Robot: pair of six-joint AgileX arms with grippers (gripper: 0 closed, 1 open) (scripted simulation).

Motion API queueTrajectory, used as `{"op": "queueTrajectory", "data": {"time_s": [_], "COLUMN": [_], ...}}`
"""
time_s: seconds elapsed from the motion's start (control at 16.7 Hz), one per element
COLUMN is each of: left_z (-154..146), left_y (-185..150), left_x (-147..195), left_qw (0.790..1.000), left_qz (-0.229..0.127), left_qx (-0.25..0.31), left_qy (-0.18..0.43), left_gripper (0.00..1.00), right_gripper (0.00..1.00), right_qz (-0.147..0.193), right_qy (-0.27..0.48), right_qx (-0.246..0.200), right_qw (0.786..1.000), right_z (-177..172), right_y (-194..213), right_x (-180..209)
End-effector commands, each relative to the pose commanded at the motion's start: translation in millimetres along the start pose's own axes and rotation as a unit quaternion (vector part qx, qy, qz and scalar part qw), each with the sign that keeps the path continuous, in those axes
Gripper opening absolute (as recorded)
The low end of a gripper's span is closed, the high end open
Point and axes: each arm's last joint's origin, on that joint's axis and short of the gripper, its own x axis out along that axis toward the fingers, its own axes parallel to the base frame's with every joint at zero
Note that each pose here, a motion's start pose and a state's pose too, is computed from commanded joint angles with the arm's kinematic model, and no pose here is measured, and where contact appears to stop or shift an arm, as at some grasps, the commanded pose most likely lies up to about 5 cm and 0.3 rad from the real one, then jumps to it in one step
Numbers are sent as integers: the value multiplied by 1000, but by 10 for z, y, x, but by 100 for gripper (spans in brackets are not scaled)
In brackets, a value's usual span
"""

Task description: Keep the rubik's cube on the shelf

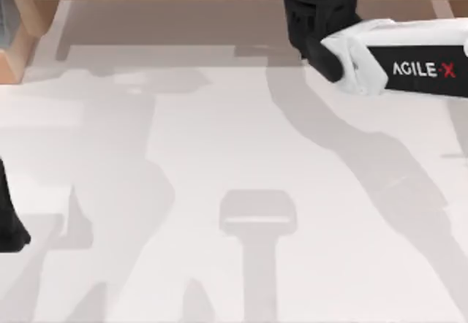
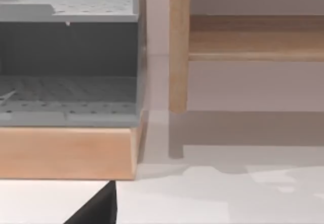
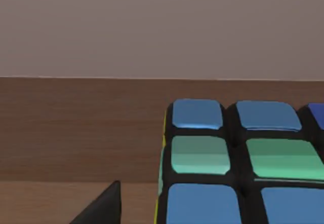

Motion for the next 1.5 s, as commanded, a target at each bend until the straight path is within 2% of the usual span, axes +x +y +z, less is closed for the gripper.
{"op": "queueTrajectory", "data": {"time_s": [0.24,0.42,0.6,0.78,0.9,1.08,1.32,1.5], "left_z": [0,0,0,0,0,0,0,0], "left_y": [0,0,0,0,0,0,0,0], "left_x": [0,0,0,0,0,0,0,0], "left_qw": [1000,1000,1000,1000,1000,1000,1000,1000], "left_qz": [0,0,0,0,0,0,0,0], "left_qx": [0,0,0,0,0,0,0,0], "left_qy": [0,0,0,0,0,0,0,0], "left_gripper": [100,100,100,100,100,100,100,100], "right_gripper": [100,100,100,100,100,100,100,100], "right_qz": [14,31,38,26,3,-47,-118,-148], "right_qy": [-23,-64,-117,-170,-197,-210,-175,-124], "right_qx": [-16,-51,-111,-197,-267,-382,-529,-615], "right_qw": [1000,996,986,965,943,899,822,765], "right_z": [126,297,446,512,491,363,67,-208], "right_y": [-173,-504,-986,-1583,-2029,-2727,-3557,-3992], "right_x": [-47,-132,-267,-457,-616,-912,-1418,-1811]}}
